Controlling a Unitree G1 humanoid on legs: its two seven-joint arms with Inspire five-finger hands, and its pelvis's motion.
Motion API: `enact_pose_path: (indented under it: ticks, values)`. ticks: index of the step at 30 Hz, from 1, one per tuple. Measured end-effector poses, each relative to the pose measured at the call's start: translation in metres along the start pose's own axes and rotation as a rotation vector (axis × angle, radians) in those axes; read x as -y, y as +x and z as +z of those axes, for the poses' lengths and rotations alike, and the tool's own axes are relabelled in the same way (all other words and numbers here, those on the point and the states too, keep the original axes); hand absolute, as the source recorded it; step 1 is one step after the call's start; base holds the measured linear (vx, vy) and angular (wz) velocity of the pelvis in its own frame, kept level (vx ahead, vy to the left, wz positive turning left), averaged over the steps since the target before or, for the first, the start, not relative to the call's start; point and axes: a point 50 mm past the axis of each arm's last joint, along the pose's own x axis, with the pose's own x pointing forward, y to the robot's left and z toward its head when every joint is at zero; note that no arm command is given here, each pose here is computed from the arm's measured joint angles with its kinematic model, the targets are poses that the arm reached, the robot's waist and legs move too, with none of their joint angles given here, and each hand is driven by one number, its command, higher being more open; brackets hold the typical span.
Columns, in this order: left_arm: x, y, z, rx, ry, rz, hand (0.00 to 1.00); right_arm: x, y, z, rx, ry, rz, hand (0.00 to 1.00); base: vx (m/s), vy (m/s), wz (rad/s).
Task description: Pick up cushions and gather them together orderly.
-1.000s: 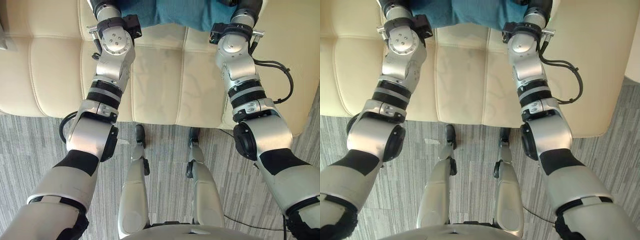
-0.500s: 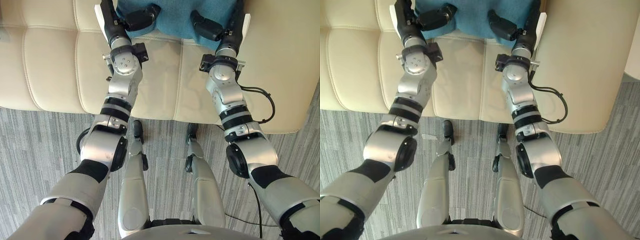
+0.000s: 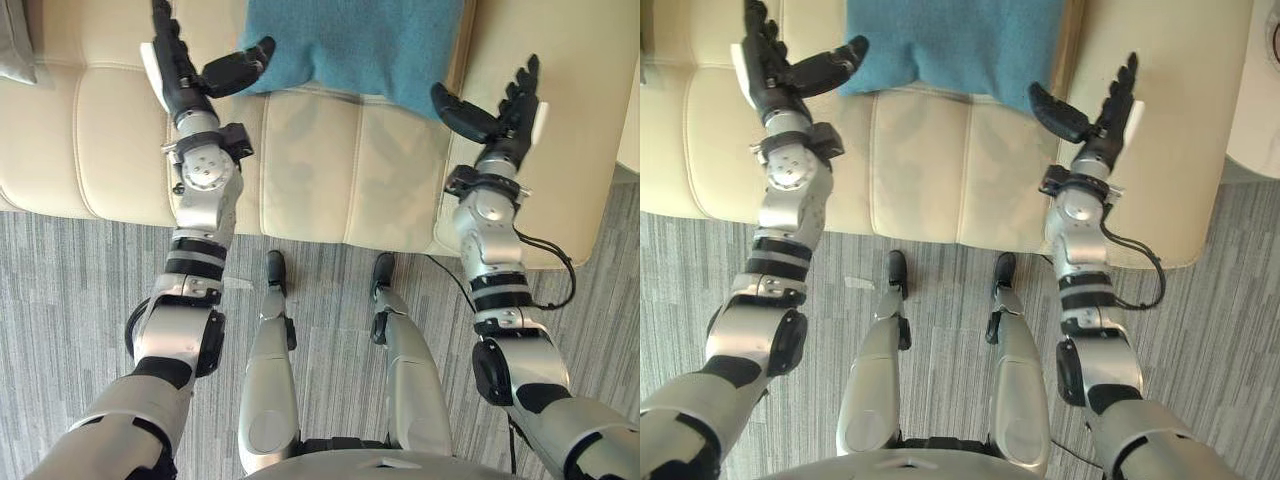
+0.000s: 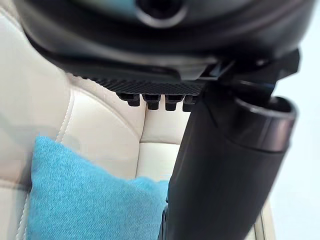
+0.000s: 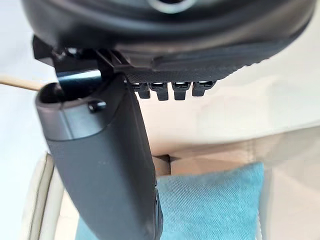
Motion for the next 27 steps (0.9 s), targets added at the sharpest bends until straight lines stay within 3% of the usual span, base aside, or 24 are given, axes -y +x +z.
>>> enact_pose_path:
  ticks: [2, 4, 14, 21, 27]
  values:
    - [-0.006, -0.017, -0.021, -0.077, -0.001, 0.007, 1.00, 0.005, -0.014, -0.016, -0.062, -0.012, 0.009, 1.00, 0.06, -0.035, -0.01]
    - [-0.023, -0.057, -0.060, -0.239, 0.008, 0.014, 1.00, 0.018, -0.052, -0.051, -0.215, -0.053, 0.048, 1.00, 0.08, -0.025, -0.05]
    - [-0.085, -0.169, -0.156, -0.790, 0.211, -0.001, 1.00, 0.076, -0.170, -0.151, -0.809, -0.202, 0.025, 1.00, 0.09, 0.027, -0.08]
    - [-0.134, -0.235, -0.180, -1.101, 0.340, 0.093, 1.00, 0.108, -0.230, -0.182, -1.123, -0.258, -0.038, 1.00, 0.06, 0.067, -0.04]
    - [-0.158, -0.256, -0.178, -1.193, 0.422, 0.106, 1.00, 0.126, -0.254, -0.187, -1.244, -0.270, -0.091, 1.00, 0.06, 0.053, -0.11]
